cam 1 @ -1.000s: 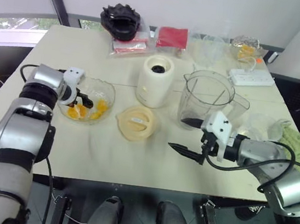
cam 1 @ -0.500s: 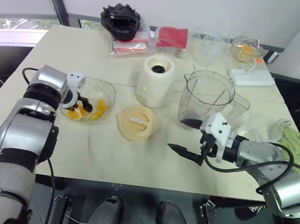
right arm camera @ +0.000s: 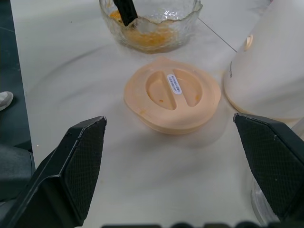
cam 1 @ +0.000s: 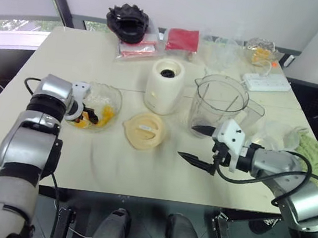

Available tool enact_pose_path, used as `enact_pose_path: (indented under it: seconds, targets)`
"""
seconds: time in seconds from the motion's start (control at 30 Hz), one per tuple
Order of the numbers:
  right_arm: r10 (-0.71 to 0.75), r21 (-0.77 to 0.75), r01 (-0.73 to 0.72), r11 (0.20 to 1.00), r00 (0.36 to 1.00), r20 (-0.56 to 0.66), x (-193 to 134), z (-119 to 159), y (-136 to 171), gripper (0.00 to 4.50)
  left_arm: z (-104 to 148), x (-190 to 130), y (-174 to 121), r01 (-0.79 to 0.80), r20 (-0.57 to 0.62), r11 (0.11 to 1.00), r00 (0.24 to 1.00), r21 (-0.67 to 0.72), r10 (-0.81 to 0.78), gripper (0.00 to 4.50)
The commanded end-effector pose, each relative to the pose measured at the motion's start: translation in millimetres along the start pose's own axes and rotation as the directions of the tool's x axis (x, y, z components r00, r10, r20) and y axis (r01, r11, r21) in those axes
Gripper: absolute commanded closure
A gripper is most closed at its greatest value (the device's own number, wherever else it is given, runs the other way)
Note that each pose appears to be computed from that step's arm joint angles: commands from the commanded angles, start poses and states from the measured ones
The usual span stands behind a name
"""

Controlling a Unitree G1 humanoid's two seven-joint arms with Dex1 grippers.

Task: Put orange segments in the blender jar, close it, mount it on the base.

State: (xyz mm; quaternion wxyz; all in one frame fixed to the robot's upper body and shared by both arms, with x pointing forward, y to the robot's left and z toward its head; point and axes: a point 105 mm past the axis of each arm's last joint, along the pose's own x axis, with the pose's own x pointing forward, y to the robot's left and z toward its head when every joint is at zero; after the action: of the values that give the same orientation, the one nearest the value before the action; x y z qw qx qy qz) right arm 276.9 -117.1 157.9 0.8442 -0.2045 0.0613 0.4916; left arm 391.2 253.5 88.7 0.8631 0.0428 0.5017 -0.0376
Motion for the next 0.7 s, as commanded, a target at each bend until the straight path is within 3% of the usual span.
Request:
enact_pose_path:
  seconds: [0.03,0.2,0.3,0.5,0.53,0.7]
  targets:
    - [-0.003,-0.034,0.004,0.999,1.000,0.029,-1.1,8.7,0.1,0.00,2.0,-2.3,-2.9,0.014,0.016,1.000,1.000,-0.015,-0.014,0.06]
    - [-0.005,-0.034,0.005,0.999,1.000,0.027,-1.2,8.2,-0.3,0.00,-0.1,-0.6,-3.3,0.011,0.016,1.000,1.000,-0.012,-0.011,0.06]
    - [-0.006,-0.034,0.007,0.999,1.000,0.026,-1.3,8.3,-0.7,0.00,-0.6,0.1,-2.1,0.005,0.021,1.000,1.000,-0.008,-0.005,0.80]
    - [-0.008,-0.038,0.009,0.999,1.000,0.026,-1.3,8.6,-1.4,0.00,-1.6,1.3,1.2,-0.010,0.029,1.000,1.000,-0.002,0.010,3.87]
    - [-0.008,-0.038,0.009,0.999,1.000,0.026,-1.4,8.8,-1.5,0.00,-1.6,1.4,1.2,-0.009,0.030,1.000,1.000,-0.001,0.009,4.11]
    - [-0.005,-0.039,0.006,0.999,1.000,0.023,-1.6,8.5,-1.6,0.00,-1.5,1.8,1.2,-0.005,0.035,1.000,0.999,0.008,0.005,4.11]
